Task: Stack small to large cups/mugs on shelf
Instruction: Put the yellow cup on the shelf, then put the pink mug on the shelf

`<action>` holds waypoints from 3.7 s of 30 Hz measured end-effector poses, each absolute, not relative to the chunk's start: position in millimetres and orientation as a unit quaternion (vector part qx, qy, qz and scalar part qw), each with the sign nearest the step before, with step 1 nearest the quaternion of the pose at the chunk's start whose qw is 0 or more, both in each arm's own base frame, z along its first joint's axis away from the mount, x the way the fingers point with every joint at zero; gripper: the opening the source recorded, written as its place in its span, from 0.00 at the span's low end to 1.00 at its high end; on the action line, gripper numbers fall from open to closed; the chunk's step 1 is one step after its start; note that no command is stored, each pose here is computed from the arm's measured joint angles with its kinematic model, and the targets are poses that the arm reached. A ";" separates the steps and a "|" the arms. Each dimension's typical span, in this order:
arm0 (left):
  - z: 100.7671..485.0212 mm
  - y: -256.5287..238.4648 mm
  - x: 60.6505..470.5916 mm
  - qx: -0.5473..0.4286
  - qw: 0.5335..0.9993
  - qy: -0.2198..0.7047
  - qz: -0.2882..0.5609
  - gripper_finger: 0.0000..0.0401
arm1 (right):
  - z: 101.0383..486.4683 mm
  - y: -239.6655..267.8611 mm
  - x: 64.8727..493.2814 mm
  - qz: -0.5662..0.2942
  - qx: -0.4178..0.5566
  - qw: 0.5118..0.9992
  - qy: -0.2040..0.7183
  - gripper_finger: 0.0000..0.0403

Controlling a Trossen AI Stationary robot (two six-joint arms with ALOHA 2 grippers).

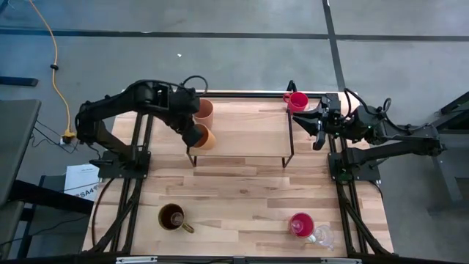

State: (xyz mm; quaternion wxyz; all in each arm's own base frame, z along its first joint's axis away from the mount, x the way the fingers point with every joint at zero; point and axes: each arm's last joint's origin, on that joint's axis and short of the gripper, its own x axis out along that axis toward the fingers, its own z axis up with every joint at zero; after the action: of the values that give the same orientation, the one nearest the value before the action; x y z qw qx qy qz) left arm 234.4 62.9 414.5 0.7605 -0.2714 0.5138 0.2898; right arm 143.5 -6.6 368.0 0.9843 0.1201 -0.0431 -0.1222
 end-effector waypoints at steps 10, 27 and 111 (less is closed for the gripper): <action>412.1 62.8 234.4 -0.279 0.758 0.521 0.277 0.00 | 368.0 -6.6 143.5 -0.122 0.120 0.984 -0.043 0.17; 384.3 65.0 236.7 -0.261 0.723 0.559 0.311 0.03 | 368.0 -6.6 143.5 -0.122 0.120 0.984 -0.043 0.17; 359.6 0.3 144.9 -0.147 0.977 -0.141 0.067 0.01 | 368.6 -9.6 142.6 -0.175 0.134 0.974 -0.055 0.17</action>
State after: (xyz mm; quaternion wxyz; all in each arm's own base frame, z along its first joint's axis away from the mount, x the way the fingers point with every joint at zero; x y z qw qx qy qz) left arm 144.9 0.3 359.6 0.9767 -0.1474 -0.1408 0.0671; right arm 142.6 -9.6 368.6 0.9739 0.1339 -0.0548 -0.1748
